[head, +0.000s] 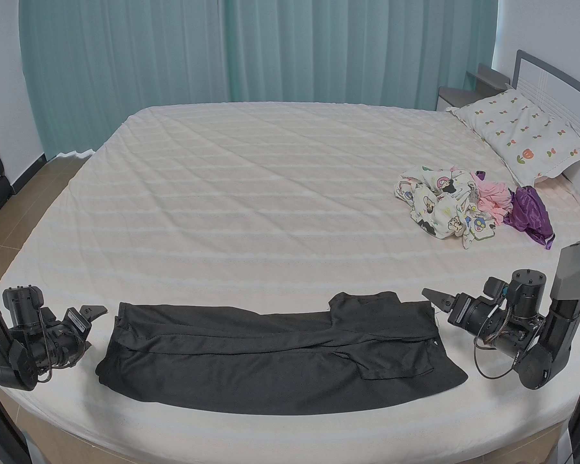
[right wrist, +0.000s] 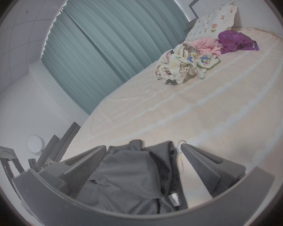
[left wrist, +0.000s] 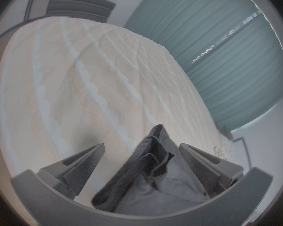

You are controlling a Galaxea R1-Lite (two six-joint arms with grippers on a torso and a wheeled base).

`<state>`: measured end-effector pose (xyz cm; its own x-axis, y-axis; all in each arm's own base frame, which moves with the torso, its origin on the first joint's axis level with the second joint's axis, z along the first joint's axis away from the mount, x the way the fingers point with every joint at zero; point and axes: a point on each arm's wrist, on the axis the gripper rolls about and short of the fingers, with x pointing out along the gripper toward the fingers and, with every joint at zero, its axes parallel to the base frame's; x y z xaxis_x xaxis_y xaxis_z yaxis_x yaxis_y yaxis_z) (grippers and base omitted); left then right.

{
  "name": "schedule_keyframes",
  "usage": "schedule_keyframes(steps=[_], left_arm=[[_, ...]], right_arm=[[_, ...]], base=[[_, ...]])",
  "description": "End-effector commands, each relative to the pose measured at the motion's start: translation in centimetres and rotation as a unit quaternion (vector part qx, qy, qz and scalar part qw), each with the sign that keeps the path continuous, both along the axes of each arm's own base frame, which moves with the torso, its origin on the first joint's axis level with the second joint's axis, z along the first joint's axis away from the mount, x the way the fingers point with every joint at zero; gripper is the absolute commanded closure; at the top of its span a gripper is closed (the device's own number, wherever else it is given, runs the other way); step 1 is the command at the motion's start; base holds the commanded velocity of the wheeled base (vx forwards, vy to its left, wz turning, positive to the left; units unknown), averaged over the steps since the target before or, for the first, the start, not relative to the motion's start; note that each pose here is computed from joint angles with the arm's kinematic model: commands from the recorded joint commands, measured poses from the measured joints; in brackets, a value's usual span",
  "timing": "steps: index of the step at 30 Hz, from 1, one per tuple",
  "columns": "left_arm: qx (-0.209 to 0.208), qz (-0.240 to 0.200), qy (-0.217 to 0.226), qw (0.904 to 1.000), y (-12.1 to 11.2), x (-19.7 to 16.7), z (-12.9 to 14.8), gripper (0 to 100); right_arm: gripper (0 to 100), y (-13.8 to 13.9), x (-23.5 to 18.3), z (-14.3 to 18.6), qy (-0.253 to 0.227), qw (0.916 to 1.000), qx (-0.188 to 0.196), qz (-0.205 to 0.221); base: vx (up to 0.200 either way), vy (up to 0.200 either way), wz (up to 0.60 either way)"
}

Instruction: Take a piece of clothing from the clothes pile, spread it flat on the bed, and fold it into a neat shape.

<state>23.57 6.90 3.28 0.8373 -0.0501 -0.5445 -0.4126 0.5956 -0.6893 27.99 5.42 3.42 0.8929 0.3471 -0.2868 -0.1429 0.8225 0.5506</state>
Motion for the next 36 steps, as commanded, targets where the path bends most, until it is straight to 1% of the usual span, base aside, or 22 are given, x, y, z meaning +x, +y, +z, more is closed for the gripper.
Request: schedule_keyframes(steps=[1,2,3,6,9,10,12,14,15,23,30,36], left_arm=[[-0.076,0.009,-0.04,0.9962,-0.7,-1.5,2.6,0],[-0.081,0.008,-0.041,0.9958,-0.8,-1.6,2.7,0],[-0.104,-0.003,-0.039,0.9938,-1.0,-2.1,2.7,0],[-0.119,-0.019,-0.035,0.9921,-1.2,-2.3,2.5,0],[-0.125,-0.021,-0.019,0.9917,-1.4,-2.6,2.0,0],[-0.126,-0.022,-0.018,0.9917,-1.4,-2.6,1.9,0],[-0.128,-0.031,-0.001,0.9913,-1.8,-2.2,1.0,0],[-0.129,-0.032,0.004,0.9911,-1.8,-2.1,0.7,0],[-0.133,-0.036,0.01,0.9903,-2.0,-1.9,0.5,0],[-0.142,-0.058,0.043,0.9873,-3.2,-1.6,-0.9,0],[-0.141,-0.059,0.05,0.9869,-3.2,-1.8,-1.1,0],[-0.14,-0.059,0.053,0.9869,-3.3,-1.9,-1.2,0]], right_arm=[[0,2.1,1.3,1.9,-0.023,0.9989,0.022,0.035],[0,2.3,1.4,1.9,-0.021,0.9988,0.024,0.037],[0,3.1,1.9,1.9,-0.003,0.9984,0.033,0.046],[0,3.7,3.3,2.0,0.025,0.9969,0.043,0.062],[0,3.9,3.8,1.9,0.05,0.994,0.053,0.082],[0,3.9,3.8,1.8,0.052,0.9939,0.053,0.082],[0,3.8,3.6,1.2,0.075,0.992,0.058,0.084],[0,3.6,3.5,0.6,0.083,0.9919,0.057,0.078],[0,3.2,3.4,-0.2,0.094,0.9916,0.054,0.07],[0,2.8,3.8,-0.2,0.089,0.9923,0.054,0.067],[0,2.8,3.7,-0.2,0.089,0.9926,0.051,0.065],[0,3.2,3.3,-0.9,0.094,0.9923,0.027,0.076]], base=[[0.0,0.0,0.0],[0.0,0.0,0.0],[0.0,0.0,0.0],[0.0,0.0,0.0],[0.0,0.0,0.0],[0.0,0.0,0.0],[0.0,0.0,0.0],[0.0,0.0,0.0],[0.0,0.0,0.0],[0.0,0.0,0.0],[0.0,0.0,0.0],[0.0,0.0,0.0]])
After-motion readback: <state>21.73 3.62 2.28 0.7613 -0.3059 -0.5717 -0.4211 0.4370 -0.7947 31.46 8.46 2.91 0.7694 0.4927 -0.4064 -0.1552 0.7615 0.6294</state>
